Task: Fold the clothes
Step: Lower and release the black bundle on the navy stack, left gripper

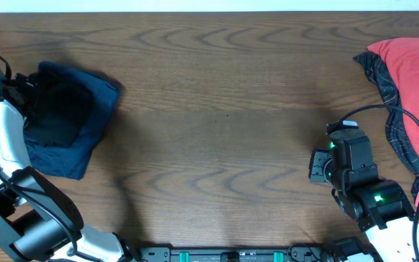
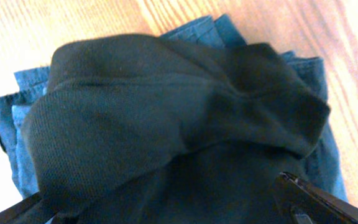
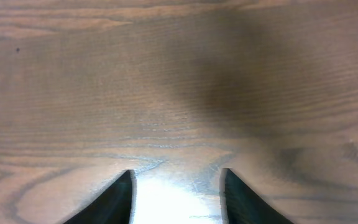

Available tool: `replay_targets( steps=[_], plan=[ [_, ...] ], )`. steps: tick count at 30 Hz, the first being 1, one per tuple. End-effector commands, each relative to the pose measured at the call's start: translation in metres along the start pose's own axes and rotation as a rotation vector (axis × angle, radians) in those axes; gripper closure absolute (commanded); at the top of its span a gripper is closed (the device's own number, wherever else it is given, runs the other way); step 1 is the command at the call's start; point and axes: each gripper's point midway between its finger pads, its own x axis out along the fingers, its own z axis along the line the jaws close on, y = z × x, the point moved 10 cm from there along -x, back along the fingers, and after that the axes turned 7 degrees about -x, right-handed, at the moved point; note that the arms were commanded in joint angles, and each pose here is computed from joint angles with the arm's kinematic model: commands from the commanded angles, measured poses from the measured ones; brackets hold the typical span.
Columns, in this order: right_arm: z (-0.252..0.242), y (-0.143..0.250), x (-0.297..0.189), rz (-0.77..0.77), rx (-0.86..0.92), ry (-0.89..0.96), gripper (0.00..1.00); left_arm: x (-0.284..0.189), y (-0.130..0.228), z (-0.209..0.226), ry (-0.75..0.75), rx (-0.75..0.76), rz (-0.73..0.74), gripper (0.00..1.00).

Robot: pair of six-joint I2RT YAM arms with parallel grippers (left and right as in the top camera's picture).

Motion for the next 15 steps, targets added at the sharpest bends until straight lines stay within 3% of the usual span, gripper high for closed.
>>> replay_targets(
  steps=[1, 7, 15],
  plan=[
    [-0.001, -0.004, -0.004, -0.026, 0.003, 0.000, 0.44, -0.004, -0.003, 0.003, -0.023, -0.005, -0.017, 0.02],
    [-0.001, -0.005, -0.002, -0.021, 0.003, 0.001, 0.42, -0.006, -0.004, 0.003, -0.021, -0.006, -0.028, 0.02],
    [0.001, -0.006, 0.006, 0.004, -0.002, 0.011, 0.41, -0.054, -0.024, -0.003, 0.056, 0.015, -0.211, 0.02]
  ],
)
